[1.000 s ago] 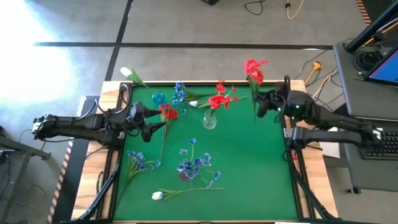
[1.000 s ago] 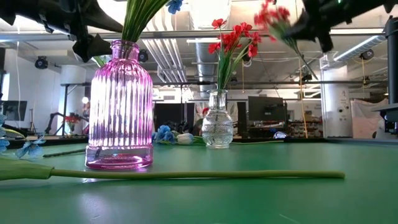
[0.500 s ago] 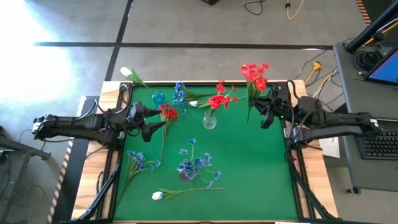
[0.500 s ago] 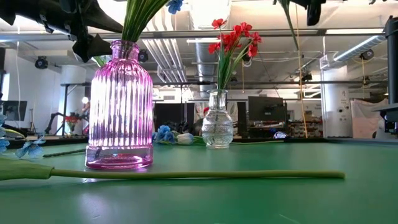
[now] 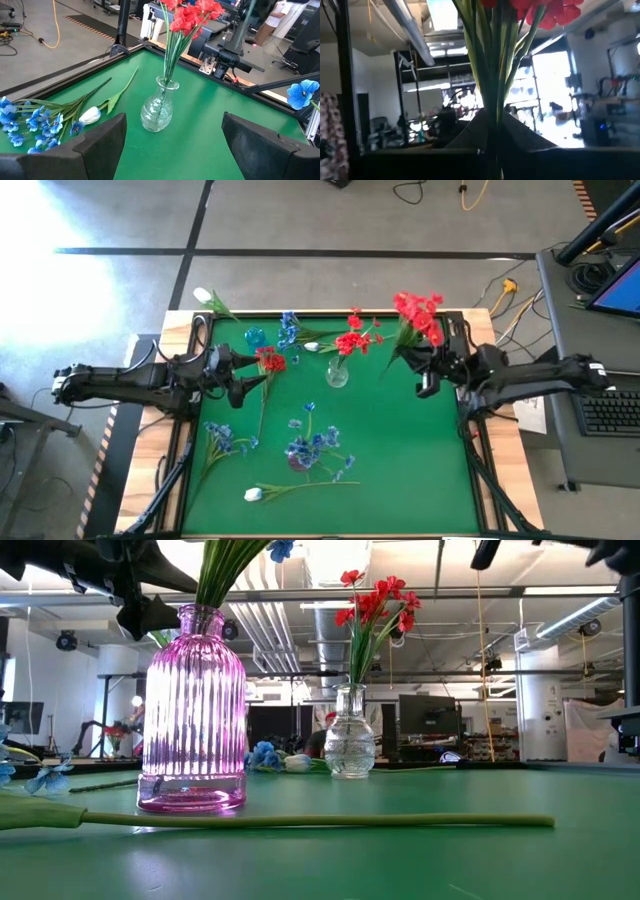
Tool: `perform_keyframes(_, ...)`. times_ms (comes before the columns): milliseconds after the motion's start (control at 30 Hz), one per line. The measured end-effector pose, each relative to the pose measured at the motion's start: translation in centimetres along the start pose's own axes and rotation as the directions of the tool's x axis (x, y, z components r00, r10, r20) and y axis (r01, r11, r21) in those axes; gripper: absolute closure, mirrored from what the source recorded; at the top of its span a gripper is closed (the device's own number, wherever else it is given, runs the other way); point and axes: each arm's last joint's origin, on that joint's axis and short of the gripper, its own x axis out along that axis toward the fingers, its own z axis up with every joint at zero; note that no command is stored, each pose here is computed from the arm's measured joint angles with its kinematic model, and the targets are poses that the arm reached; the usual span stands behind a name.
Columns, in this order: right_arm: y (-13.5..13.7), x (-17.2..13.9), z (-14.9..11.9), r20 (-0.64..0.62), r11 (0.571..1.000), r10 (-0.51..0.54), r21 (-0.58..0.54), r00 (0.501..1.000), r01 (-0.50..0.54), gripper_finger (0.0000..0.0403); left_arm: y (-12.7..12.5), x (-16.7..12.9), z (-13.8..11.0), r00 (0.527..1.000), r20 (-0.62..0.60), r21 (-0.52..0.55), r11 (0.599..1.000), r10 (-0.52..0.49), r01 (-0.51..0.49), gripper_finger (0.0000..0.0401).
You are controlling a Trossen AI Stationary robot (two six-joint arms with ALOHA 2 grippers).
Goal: Sort flowers into vase by color
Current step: Put the right red flowers into the transparent vase
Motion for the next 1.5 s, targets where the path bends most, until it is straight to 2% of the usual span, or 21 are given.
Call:
perform_keyframes(200, -0.1, 0.2, -1.7, 0.062, 0.999, -0.001, -0.047, 0.998, 0.004, 0.0385, 0.0, 0.1, -0.1, 1.0, -0.008, 0.003, 1.0, 0.003, -0.003, 0.0086)
perform_keyframes(400, 0.0, 1.3, -3.4, 0.061, 0.992, -0.006, -0.126, 0.998, 0.014, 0.0385, 0.0, 0.3, -0.1, 1.0, -0.009, 0.005, 1.0, 0.022, -0.022, 0.0086)
perform_keyframes(567, -0.1, 2.1, -4.5, 0.106, 0.981, -0.054, -0.18, 0.993, 0.073, 0.0385, 0.0, 0.4, -0.1, 1.0, -0.004, 0.004, 1.0, 0.02, -0.02, 0.0086)
perform_keyframes(733, -0.1, 2.7, -6.2, 0.154, 0.977, -0.054, -0.194, 0.987, 0.084, 0.0385, 0.0, 0.4, -0.1, 1.0, -0.003, 0.004, 1.0, 0.021, -0.021, 0.0086)
perform_keyframes(867, -0.2, 3.1, -8.1, 0.155, 0.976, -0.056, -0.202, 0.986, 0.087, 0.0385, -0.1, 0.4, 0.0, 1.0, 0.003, 0.002, 1.0, 0.019, -0.019, 0.0086)
perform_keyframes(1000, -0.3, 4.2, -9.5, 0.12, 0.956, -0.129, -0.247, 0.984, 0.156, 0.0385, -0.1, 0.4, 0.0, 1.0, 0.003, 0.001, 1.0, 0.019, -0.019, 0.0086)
perform_keyframes(1167, -0.1, 6.1, -10.6, 0.111, 0.941, -0.145, -0.292, 0.983, 0.172, 0.0385, -0.1, 0.4, 0.0, 1.0, 0.004, 0.001, 1.0, 0.018, -0.018, 0.0086)
perform_keyframes(1267, -0.2, 6.9, -11.2, 0.107, 0.919, -0.197, -0.327, 0.975, 0.221, 0.0385, -0.1, 0.5, 0.0, 1.0, 0.003, 0.001, 1.0, 0.018, -0.018, 0.0086)
perform_keyframes(1500, -0.4, 7.1, -12.6, 0.066, 0.896, -0.254, -0.358, 0.965, 0.261, 0.0385, -0.1, 0.5, -0.1, 1.0, 0.002, 0.002, 1.0, 0.019, -0.019, 0.0086)
